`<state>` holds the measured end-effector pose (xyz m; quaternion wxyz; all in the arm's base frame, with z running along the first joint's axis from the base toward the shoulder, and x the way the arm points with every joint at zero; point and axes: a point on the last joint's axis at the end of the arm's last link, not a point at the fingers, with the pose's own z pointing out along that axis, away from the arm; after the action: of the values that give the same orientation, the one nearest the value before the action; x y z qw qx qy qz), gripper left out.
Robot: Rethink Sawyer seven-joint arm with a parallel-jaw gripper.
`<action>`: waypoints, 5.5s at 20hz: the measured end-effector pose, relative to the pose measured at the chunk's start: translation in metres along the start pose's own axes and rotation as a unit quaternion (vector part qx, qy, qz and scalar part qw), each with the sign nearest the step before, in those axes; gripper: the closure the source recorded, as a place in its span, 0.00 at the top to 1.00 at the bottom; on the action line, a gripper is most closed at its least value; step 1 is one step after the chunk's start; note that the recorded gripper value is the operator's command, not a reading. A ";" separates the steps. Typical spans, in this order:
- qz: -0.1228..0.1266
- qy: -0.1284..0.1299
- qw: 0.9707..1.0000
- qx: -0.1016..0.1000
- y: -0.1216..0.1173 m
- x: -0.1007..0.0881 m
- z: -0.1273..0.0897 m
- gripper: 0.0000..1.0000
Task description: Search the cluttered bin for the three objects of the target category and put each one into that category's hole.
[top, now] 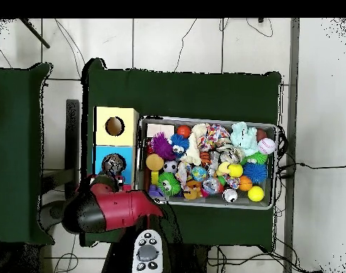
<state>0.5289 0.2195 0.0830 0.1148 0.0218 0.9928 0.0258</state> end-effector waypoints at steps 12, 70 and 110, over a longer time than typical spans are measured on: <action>0.010 0.044 0.999 0.020 -0.016 0.007 -0.060 1.00; 0.033 0.088 0.996 0.007 -0.361 -0.001 -0.056 1.00; -0.055 0.134 0.989 -0.006 -0.401 0.089 0.024 1.00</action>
<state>0.4325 -0.1755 0.0169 -0.0175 -0.0376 0.9987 0.0283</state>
